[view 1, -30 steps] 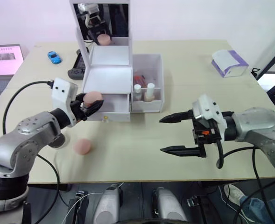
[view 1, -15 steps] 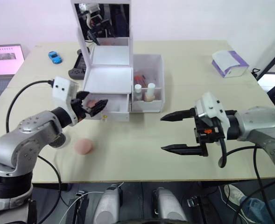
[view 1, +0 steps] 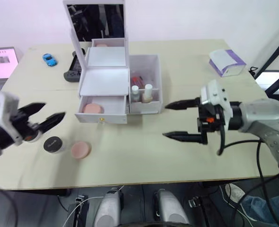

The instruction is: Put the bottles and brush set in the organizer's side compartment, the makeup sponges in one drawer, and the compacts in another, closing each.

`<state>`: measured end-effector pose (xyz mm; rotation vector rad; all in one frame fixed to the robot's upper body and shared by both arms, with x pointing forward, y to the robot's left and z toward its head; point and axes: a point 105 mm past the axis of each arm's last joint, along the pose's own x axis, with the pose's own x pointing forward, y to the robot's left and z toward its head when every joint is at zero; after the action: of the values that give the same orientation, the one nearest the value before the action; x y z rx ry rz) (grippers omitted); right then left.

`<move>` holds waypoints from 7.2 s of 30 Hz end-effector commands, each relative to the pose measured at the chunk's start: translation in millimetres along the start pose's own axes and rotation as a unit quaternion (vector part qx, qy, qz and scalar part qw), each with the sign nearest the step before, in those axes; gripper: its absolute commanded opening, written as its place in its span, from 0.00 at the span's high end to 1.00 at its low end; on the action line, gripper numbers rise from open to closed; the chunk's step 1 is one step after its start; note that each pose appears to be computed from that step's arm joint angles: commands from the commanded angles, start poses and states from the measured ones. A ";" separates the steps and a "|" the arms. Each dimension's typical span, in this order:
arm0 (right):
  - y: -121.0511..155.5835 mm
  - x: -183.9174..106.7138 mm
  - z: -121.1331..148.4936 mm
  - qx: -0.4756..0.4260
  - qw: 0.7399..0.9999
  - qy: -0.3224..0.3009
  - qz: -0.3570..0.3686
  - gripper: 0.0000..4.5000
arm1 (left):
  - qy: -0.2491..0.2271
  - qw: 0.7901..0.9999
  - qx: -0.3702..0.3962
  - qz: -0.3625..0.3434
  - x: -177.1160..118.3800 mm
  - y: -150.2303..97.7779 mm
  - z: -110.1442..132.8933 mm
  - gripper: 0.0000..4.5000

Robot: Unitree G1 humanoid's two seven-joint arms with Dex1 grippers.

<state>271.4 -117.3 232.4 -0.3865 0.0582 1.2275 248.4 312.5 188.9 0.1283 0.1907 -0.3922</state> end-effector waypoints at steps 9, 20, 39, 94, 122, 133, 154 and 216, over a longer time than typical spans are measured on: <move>-43.8 -92.6 -89.5 0.036 0.986 0.009 -0.164 0.00 | 0.040 0.993 0.071 0.091 -83.3 60.7 -41.6 0.01; -50.4 -113.6 -112.5 0.050 0.980 0.027 -0.191 0.00 | 0.049 0.989 0.046 0.132 -120.9 86.1 -53.5 0.01; -1.9 -35.2 -31.9 0.106 0.989 0.043 0.095 0.00 | 0.020 0.998 0.049 -0.045 -55.9 -42.9 -43.4 0.01; 9.7 -20.8 14.9 0.055 0.988 0.056 0.135 0.00 | -0.140 0.988 0.018 -0.061 23.6 -126.0 -3.6 0.41; 18.4 -13.6 10.2 0.060 0.992 0.046 0.101 0.00 | 0.001 0.987 0.074 -0.141 107.4 -119.9 59.0 0.41; 18.0 -14.1 13.0 0.056 0.993 0.044 0.090 0.00 | -0.021 0.988 0.069 -0.139 117.2 -123.4 57.7 0.41; 15.6 -9.0 15.5 0.051 0.994 0.040 0.092 0.00 | -0.055 0.983 0.062 -0.165 107.5 -125.4 69.7 0.00; -4.9 -20.2 41.3 0.026 0.998 -0.037 0.047 0.00 | -0.154 0.987 -0.010 0.050 134.4 -100.4 -5.9 0.99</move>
<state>263.8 -120.3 266.2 -0.2661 0.0960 1.3447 327.0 173.0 137.6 0.0303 -0.0882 -0.3070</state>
